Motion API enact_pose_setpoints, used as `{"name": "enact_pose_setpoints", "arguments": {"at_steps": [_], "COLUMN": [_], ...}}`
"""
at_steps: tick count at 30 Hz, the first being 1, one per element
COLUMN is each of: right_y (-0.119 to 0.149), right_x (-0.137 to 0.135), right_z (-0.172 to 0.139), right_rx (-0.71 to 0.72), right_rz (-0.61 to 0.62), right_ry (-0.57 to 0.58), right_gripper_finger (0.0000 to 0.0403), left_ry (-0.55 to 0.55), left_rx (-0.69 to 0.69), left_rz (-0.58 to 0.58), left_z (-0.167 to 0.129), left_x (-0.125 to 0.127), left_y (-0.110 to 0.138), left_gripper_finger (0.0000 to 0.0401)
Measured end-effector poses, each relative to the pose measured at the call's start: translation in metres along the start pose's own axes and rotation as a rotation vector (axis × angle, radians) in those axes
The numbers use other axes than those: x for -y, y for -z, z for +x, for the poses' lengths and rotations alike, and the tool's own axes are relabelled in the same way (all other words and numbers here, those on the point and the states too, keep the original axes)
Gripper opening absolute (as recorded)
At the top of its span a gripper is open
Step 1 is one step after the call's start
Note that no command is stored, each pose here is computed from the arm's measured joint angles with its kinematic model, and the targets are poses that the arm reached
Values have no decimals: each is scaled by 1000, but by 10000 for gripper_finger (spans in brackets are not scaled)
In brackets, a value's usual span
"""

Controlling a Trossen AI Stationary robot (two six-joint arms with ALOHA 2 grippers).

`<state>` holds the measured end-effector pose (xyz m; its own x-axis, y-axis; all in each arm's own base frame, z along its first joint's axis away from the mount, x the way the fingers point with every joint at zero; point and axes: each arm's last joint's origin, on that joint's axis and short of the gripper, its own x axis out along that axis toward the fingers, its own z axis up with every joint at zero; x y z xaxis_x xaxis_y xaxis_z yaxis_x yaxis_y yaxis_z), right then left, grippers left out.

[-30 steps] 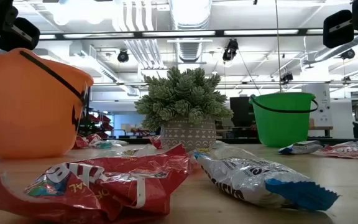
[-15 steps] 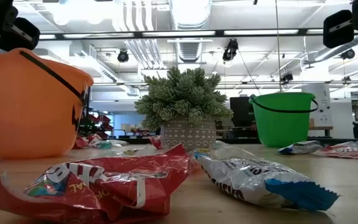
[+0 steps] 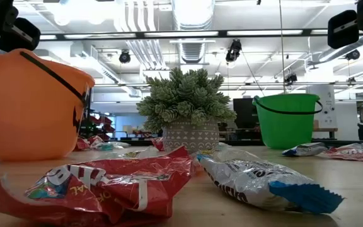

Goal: Sort candy

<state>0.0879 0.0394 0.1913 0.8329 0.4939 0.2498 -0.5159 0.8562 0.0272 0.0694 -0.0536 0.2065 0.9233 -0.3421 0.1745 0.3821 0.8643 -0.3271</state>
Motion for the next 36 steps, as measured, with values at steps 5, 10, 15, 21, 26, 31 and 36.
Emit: {"name": "enact_pose_setpoints", "arguments": {"at_steps": [5, 10, 15, 21, 26, 31, 36], "right_y": [0, 0, 0, 0, 0, -1, -1], "right_x": [0, 0, 0, 0, 2, 2, 2], "right_z": [0, 0, 0, 0, 0, 0, 0], "right_rx": [0, 0, 0, 1, 5, 13, 12], "right_rz": [0, 0, 0, -7, -13, -32, -1], "right_ry": [0, 0, 0, 13, 62, 61, 70], "right_gripper_finger": [84, 84, 84, 84, 84, 84, 84], "left_ry": [0, 0, 0, 0, -1, 0, 0], "left_rx": [0, 0, 0, 0, 0, 0, 0], "left_rz": [0, 0, 0, 0, 0, 0, 0], "left_z": [0, 0, 0, 0, 0, 0, 0], "left_x": [0, 0, 0, 0, 0, 0, 0], "left_y": [0, 0, 0, 0, 0, 0, 0], "left_gripper_finger": [103, 103, 103, 103, 103, 103, 103]}}
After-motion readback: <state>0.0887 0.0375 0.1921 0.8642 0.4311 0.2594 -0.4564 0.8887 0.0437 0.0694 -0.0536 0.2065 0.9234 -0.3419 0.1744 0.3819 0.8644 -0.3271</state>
